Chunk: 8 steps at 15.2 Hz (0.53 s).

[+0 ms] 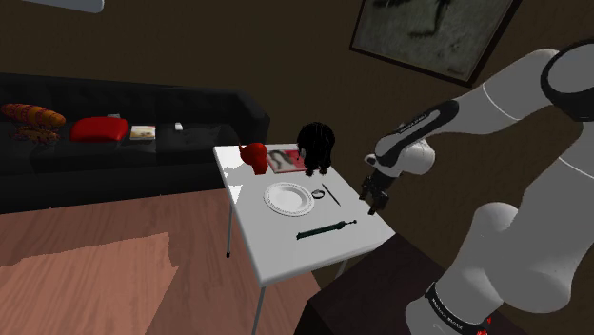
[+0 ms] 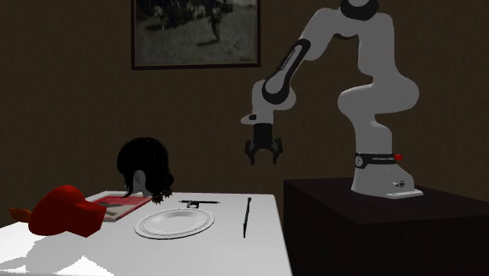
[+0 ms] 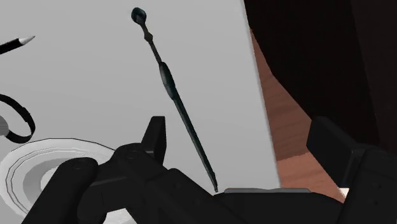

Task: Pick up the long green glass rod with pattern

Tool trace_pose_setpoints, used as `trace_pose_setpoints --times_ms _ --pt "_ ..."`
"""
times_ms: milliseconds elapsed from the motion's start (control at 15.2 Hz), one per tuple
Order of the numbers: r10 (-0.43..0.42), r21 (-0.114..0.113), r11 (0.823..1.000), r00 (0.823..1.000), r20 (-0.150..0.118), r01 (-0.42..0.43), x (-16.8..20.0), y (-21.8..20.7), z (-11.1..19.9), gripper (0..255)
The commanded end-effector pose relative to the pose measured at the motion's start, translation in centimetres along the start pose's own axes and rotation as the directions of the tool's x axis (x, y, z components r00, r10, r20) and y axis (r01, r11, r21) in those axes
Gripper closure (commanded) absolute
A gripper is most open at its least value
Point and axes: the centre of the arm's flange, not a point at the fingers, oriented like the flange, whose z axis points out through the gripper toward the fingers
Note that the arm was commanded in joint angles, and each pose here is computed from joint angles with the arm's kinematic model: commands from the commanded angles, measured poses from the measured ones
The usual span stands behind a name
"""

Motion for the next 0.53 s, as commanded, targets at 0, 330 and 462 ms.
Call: trace_pose_setpoints --times_ms 0,330,462 --pt "-0.07 -0.006 0.998 0.998 0.005 0.07 -0.6 1.5 2.3 0" --pt "-0.229 0.003 0.974 0.973 0.015 0.229 -1.2 5.0 7.9 0" --pt "-0.291 0.007 0.957 0.957 0.019 0.291 -1.3 6.4 10.1 0"
